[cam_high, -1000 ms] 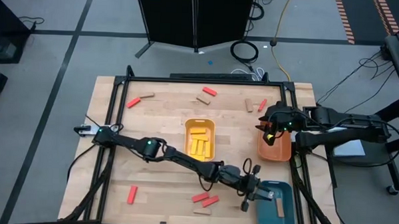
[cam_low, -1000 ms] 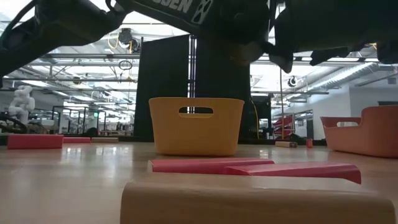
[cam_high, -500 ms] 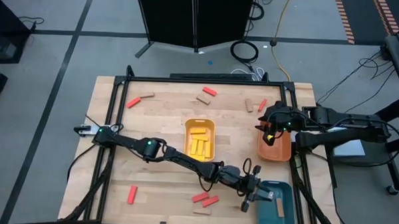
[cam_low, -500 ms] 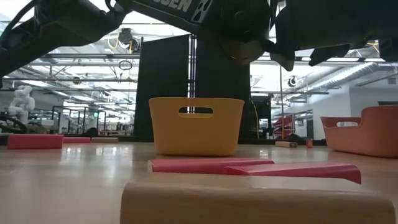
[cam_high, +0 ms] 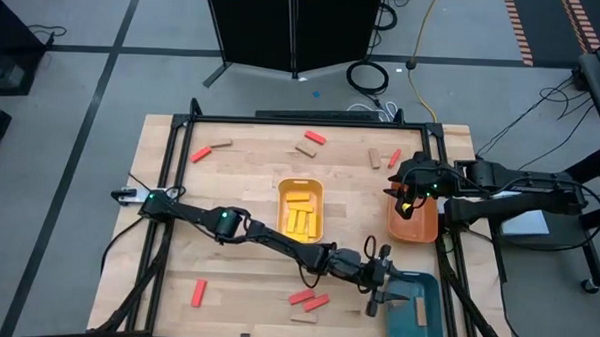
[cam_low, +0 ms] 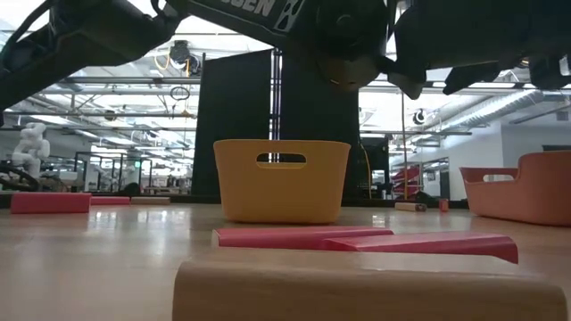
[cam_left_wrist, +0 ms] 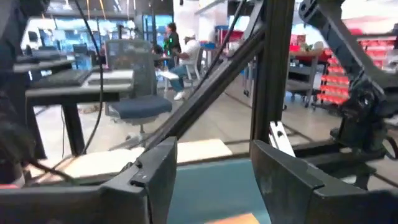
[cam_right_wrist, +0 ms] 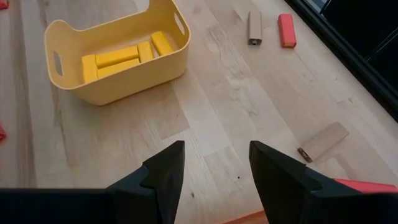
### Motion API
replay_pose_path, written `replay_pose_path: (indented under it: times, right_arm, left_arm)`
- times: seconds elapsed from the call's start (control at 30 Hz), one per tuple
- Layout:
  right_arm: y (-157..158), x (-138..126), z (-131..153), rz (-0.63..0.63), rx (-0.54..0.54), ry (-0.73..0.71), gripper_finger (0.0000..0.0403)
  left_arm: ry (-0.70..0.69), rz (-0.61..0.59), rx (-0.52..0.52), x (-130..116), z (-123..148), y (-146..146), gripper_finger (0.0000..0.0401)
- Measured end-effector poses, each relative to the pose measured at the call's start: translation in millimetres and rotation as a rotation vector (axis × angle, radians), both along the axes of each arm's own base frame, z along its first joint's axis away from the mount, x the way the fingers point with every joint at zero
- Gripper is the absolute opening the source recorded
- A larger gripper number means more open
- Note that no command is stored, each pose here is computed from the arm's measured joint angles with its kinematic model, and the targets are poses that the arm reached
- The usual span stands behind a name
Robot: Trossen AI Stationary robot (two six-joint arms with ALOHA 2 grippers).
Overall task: Sort blocks
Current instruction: Put the brown wooden block into the blue bin
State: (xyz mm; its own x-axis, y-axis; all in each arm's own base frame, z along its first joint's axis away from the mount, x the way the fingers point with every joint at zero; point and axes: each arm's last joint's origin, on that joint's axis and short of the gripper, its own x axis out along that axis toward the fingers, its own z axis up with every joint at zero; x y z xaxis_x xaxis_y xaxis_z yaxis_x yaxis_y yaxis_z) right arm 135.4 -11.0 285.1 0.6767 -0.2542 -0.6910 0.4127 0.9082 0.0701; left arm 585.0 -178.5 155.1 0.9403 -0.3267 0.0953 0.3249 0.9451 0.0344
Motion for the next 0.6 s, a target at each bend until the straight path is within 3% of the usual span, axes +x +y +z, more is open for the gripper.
replay_pose_path:
  times: [0.13,0.23,0.33,0.47,0.6]
  right_arm:
    - [0.0,0.0,0.0,0.000,0.000,0.001,0.0173]
    - [0.1,-0.1,-0.1,0.001,0.001,0.001,0.0173]
    - [0.1,-0.1,-0.1,0.001,0.001,0.002,0.0173]
    - [0.1,-0.4,-0.4,0.004,-0.001,0.006,0.0173]
    - [0.2,-1.4,-1.2,0.014,-0.006,0.021,0.0173]
  left_arm:
    - [0.042,-0.038,0.018,-0.7,9.0,1.6,0.0203]
    - [0.114,-0.124,0.040,-3.1,27.8,7.0,0.0203]
    - [0.208,-0.131,0.082,-6.1,48.6,22.5,0.0203]
    - [0.329,-0.105,0.174,-15.1,75.1,45.5,0.0203]
    - [0.448,-0.103,0.336,-33.9,104.3,66.1,0.0203]
